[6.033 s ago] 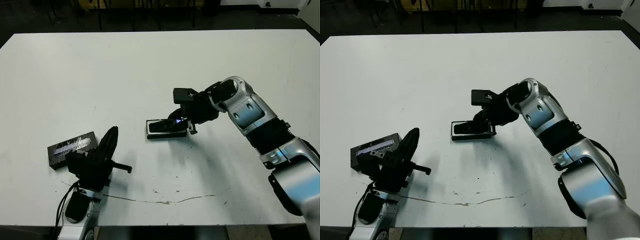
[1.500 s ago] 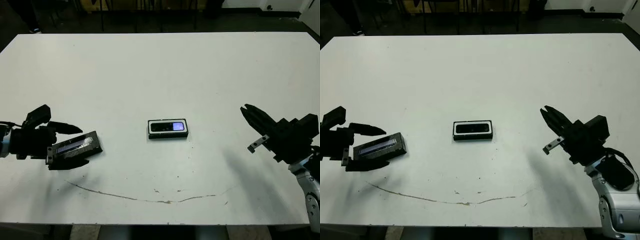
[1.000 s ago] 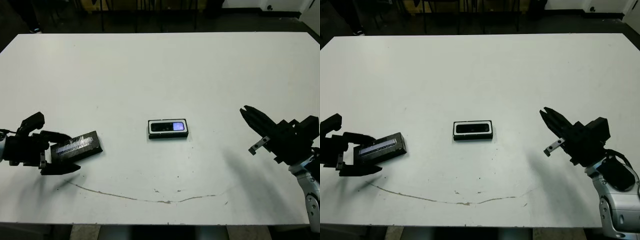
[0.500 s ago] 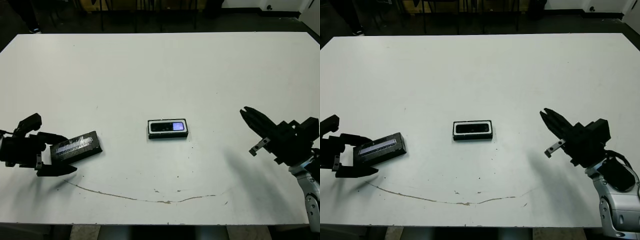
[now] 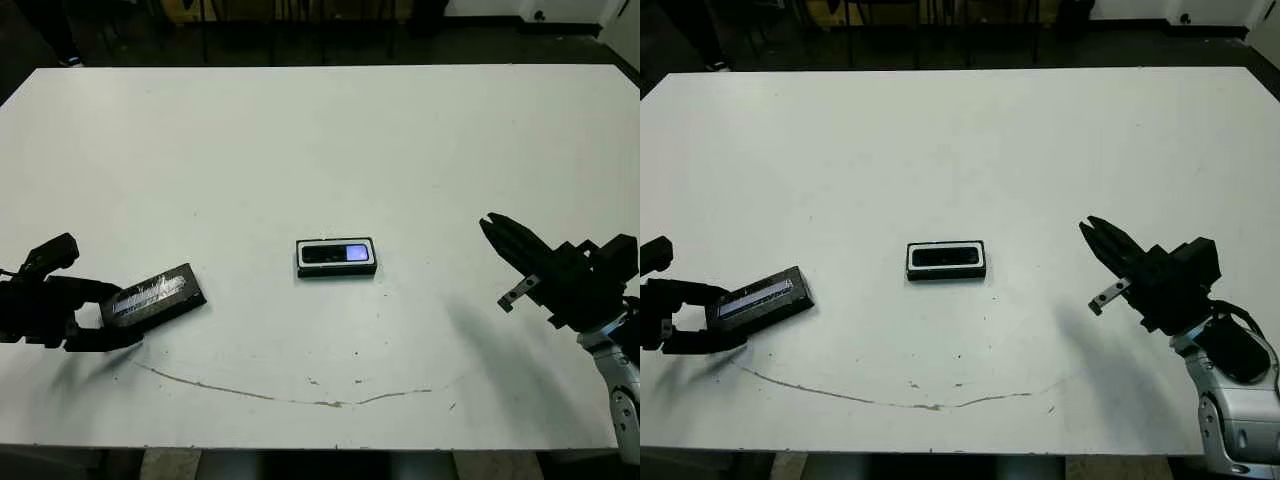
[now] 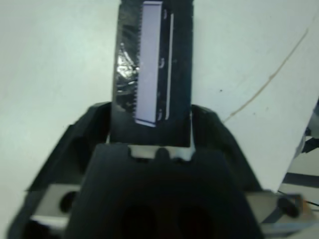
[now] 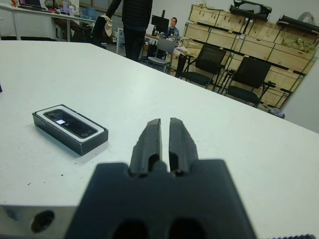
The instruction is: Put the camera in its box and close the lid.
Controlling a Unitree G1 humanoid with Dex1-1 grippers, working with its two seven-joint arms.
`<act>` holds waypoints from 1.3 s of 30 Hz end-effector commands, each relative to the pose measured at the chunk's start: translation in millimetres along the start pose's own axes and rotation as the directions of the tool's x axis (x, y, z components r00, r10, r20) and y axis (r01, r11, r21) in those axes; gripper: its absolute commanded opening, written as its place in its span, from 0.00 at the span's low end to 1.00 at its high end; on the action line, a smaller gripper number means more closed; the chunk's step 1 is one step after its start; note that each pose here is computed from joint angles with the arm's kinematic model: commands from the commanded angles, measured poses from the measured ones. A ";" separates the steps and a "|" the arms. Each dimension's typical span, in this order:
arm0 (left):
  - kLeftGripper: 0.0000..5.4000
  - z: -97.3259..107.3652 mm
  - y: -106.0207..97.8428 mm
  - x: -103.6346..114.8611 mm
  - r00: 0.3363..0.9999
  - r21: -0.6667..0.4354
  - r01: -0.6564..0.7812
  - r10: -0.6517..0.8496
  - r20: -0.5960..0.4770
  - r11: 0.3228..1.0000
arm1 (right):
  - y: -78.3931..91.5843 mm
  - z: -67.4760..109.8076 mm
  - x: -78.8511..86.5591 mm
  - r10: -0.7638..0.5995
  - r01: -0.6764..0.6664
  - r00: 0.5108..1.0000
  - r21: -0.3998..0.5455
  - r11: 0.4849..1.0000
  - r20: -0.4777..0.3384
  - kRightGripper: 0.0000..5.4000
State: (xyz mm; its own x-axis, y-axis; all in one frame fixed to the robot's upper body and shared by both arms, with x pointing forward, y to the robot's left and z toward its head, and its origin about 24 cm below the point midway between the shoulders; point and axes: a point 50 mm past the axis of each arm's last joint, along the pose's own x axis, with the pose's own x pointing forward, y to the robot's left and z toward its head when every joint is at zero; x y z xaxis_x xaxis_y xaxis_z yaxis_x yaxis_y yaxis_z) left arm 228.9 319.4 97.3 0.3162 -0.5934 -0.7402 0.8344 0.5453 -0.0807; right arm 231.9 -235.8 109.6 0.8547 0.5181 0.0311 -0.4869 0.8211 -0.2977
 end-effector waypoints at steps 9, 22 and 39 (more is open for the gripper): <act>0.49 -1.7 -1.9 2.2 0.992 -0.151 0.007 0.012 0.124 0.989 | 0.0 -5.7 -2.2 0.003 -0.002 0.999 0.006 1.000 -0.032 0.00; 0.49 85.9 -20.2 -9.1 0.940 0.028 -0.130 0.114 0.320 0.991 | 9.2 -10.1 2.1 -0.006 0.009 0.997 0.039 0.999 -0.076 0.00; 0.49 139.2 10.6 54.2 0.958 0.299 0.158 -0.219 0.184 0.941 | 9.6 -20.4 5.9 0.019 -0.016 0.998 0.050 0.999 -0.059 0.00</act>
State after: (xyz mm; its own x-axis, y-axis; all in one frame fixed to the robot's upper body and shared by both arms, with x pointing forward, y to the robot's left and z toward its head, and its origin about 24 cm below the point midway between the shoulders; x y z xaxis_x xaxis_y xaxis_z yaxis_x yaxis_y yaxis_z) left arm 313.7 213.2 153.0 0.2188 -0.8067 -0.5490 0.9674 0.2529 0.0138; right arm 236.2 -228.9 91.2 0.8550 0.5184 -0.0172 -0.5051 0.8245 -0.2552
